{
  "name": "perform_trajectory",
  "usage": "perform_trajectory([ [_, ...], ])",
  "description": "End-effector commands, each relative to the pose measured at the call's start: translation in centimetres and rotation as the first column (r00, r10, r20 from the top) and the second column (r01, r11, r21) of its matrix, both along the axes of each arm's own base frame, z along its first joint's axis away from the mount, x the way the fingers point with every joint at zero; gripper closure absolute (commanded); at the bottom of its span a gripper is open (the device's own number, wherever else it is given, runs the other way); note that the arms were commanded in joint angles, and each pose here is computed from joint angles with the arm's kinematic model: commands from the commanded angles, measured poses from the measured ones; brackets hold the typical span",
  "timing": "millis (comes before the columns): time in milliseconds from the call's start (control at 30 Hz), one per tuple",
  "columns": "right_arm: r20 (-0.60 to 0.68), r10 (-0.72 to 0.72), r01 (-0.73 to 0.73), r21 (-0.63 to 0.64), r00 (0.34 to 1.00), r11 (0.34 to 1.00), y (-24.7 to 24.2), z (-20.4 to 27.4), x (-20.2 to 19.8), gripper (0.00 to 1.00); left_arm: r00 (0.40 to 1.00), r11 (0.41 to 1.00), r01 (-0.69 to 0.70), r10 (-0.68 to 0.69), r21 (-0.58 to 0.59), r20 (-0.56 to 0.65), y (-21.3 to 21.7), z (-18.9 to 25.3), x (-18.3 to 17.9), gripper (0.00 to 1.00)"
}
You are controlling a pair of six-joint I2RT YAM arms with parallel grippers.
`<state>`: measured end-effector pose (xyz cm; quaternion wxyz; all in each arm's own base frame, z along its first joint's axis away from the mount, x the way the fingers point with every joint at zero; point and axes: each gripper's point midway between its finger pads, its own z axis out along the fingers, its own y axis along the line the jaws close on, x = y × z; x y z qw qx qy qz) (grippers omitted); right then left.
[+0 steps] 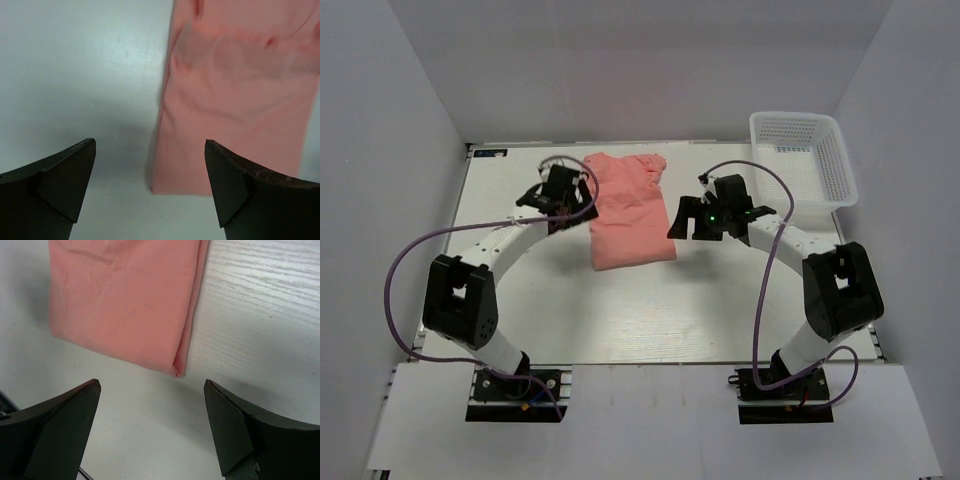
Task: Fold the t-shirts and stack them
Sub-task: Grab one side of the 2/3 rectangular tshirt with both arms
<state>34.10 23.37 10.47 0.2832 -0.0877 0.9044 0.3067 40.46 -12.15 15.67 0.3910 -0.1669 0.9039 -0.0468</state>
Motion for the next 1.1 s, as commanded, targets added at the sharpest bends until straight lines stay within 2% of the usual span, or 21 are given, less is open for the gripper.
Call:
perform_trajectory([
  [0, -0.015, 0.005, -0.005, 0.017, 1.000, 1.000, 0.8, -1.1, 0.5, 0.10, 0.992, 0.986, 0.101, -0.109, -0.133, -0.058, -2.8, -2.4, -3.2, 0.00],
  [33, -0.026, 0.007, -0.007, 0.013, 1.000, 1.000, 0.8, -1.6, 0.4, 0.10, 0.984, 0.971, 0.148, -0.164, -0.186, -0.073, -3.8, -3.9, -4.3, 0.00],
  [100, -0.051, 0.019, -0.018, 0.021, 0.999, 1.000, 1.2, -2.3, 0.7, 0.10, 0.971, 0.944, 0.214, -0.234, -0.250, -0.053, -5.3, -4.0, -5.6, 0.00],
  [233, -0.095, 0.037, -0.034, 0.035, 0.995, 0.999, 1.7, -4.1, 0.4, 0.10, 0.953, 0.919, 0.257, -0.293, -0.299, -0.081, -6.5, -6.3, -7.9, 0.00],
  [400, -0.161, 0.058, -0.051, 0.049, 0.985, 0.998, 2.2, -6.1, -0.4, 0.10, 0.934, 0.912, 0.266, -0.324, -0.313, -0.149, -7.0, -9.5, -9.2, 0.17],
  [467, -0.188, 0.052, -0.043, 0.050, 0.981, 0.998, 2.2, -7.0, -0.8, 0.12, 0.934, 0.911, 0.256, -0.320, -0.324, -0.159, -7.4, -10.4, -9.5, 0.21],
  [600, -0.200, 0.064, -0.052, 0.064, 0.978, 0.997, 2.6, -7.4, -1.0, 0.18, 0.929, 0.915, 0.246, -0.317, -0.319, -0.193, -7.3, -11.6, -9.7, 0.38],
  [633, -0.203, 0.067, -0.054, 0.065, 0.977, 0.996, 2.6, -7.5, -1.1, 0.25, 0.926, 0.913, 0.254, -0.325, -0.319, -0.193, -7.6, -11.6, -9.9, 0.41],
  [667, -0.204, 0.073, -0.059, 0.073, 0.976, 0.996, 2.8, -7.4, -1.1, 0.27, 0.927, 0.913, 0.247, -0.320, -0.323, -0.195, -7.6, -11.6, -9.9, 0.42],
  [700, -0.215, 0.078, -0.064, 0.075, 0.974, 0.995, 2.8, -7.7, -1.5, 0.30, 0.927, 0.914, 0.246, -0.319, -0.323, -0.197, -7.5, -12.0, -10.1, 0.49],
  [733, -0.217, 0.075, -0.060, 0.076, 0.973, 0.995, 2.8, -7.7, -1.6, 0.38, 0.925, 0.915, 0.244, -0.319, -0.322, -0.205, -7.4, -12.3, -10.4, 0.51],
  [867, -0.234, 0.073, -0.058, 0.071, 0.969, 0.996, 2.7, -8.1, -2.5, 0.55, 0.934, 0.919, 0.225, -0.298, -0.323, -0.197, -7.1, -12.7, -10.6, 0.58],
  [933, -0.241, 0.074, -0.059, 0.069, 0.968, 0.996, 2.7, -8.3, -2.8, 0.65, 0.937, 0.917, 0.230, -0.299, -0.326, -0.182, -7.2, -12.7, -10.4, 0.64],
  [967, -0.245, 0.078, -0.064, 0.066, 0.966, 0.996, 2.7, -8.6, -2.9, 0.80, 0.932, 0.917, 0.234, -0.307, -0.324, -0.194, -7.4, -13.2, -10.7, 0.65],
  [1000, -0.240, 0.076, -0.062, 0.068, 0.968, 0.996, 2.8, -8.3, -2.7, 0.87, 0.936, 0.913, 0.242, -0.309, -0.329, -0.169, -7.7, -12.5, -10.0, 0.67],
  [1067, -0.228, 0.085, -0.071, 0.071, 0.970, 0.995, 3.0, -8.0, -2.7, 1.00, 0.941, 0.918, 0.244, -0.302, -0.312, -0.151, -7.9, -11.9, -8.8, 0.84],
])
